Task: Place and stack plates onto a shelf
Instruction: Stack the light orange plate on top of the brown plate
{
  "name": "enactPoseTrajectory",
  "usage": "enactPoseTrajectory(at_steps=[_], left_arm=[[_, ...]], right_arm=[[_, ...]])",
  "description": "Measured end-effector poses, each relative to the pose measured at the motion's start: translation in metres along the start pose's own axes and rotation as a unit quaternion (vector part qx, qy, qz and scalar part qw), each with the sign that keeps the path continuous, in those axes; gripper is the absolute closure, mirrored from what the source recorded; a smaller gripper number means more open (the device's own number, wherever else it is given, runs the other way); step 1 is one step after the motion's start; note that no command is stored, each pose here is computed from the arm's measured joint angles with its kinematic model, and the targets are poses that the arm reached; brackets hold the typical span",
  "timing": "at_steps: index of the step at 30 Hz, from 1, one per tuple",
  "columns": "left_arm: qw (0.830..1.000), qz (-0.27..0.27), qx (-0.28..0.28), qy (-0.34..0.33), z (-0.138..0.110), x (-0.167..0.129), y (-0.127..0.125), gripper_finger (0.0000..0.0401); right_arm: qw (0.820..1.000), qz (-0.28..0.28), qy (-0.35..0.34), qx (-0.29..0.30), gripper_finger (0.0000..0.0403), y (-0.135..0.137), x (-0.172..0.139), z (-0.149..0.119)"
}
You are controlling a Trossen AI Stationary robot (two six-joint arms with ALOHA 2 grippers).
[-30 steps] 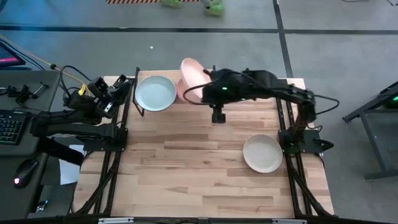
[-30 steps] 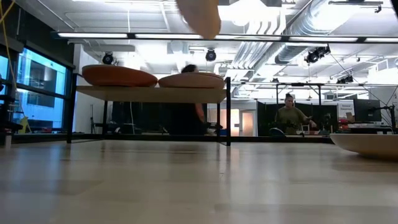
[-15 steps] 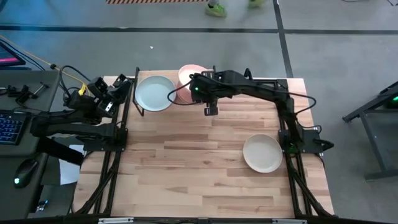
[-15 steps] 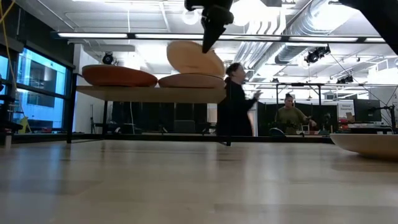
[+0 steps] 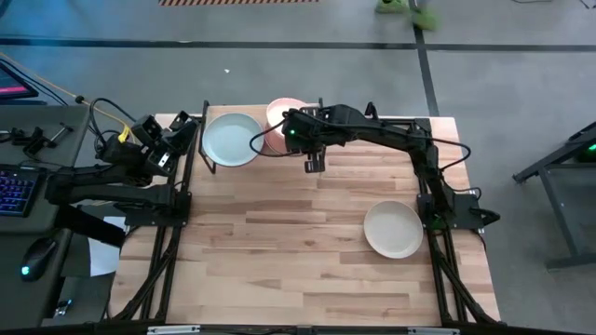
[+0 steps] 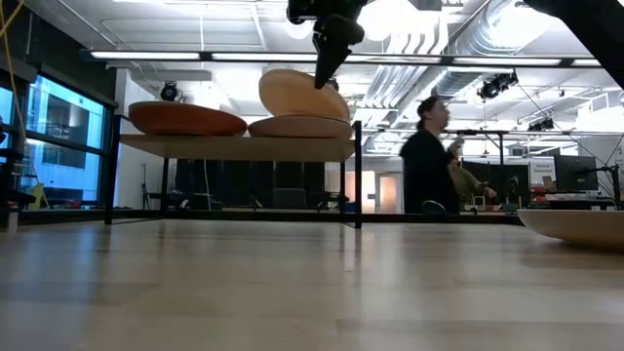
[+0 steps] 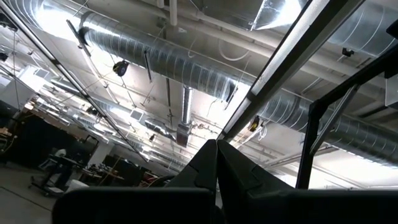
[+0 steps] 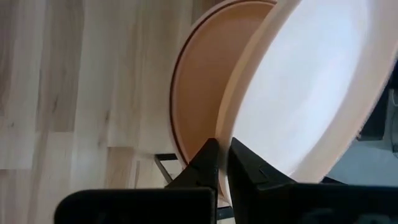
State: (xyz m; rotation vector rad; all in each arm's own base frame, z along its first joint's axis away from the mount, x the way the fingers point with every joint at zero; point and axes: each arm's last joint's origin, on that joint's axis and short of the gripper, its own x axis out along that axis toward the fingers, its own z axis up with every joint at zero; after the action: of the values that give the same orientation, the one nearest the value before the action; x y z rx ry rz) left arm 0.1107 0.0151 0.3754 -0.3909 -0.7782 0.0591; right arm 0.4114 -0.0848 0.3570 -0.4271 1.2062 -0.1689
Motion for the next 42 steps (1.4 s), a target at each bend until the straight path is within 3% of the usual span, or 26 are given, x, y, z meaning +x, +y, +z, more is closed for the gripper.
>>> enactPoseTrajectory(at_steps=[20, 42], left_arm=[[1.0, 0.0, -0.002, 0.0, 0.0, 0.0, 0.0, 0.0401], [1.0, 0.0, -0.004, 0.0, 0.0, 0.0, 0.0, 0.0401]], right_arm=[[0.999, 0.025, 0.001, 0.047, 0.0403, -0.003, 0.003, -0.003], [0.999, 0.038, 0.023, 0.027, 0.0402, 0.0, 0.019, -0.008]])
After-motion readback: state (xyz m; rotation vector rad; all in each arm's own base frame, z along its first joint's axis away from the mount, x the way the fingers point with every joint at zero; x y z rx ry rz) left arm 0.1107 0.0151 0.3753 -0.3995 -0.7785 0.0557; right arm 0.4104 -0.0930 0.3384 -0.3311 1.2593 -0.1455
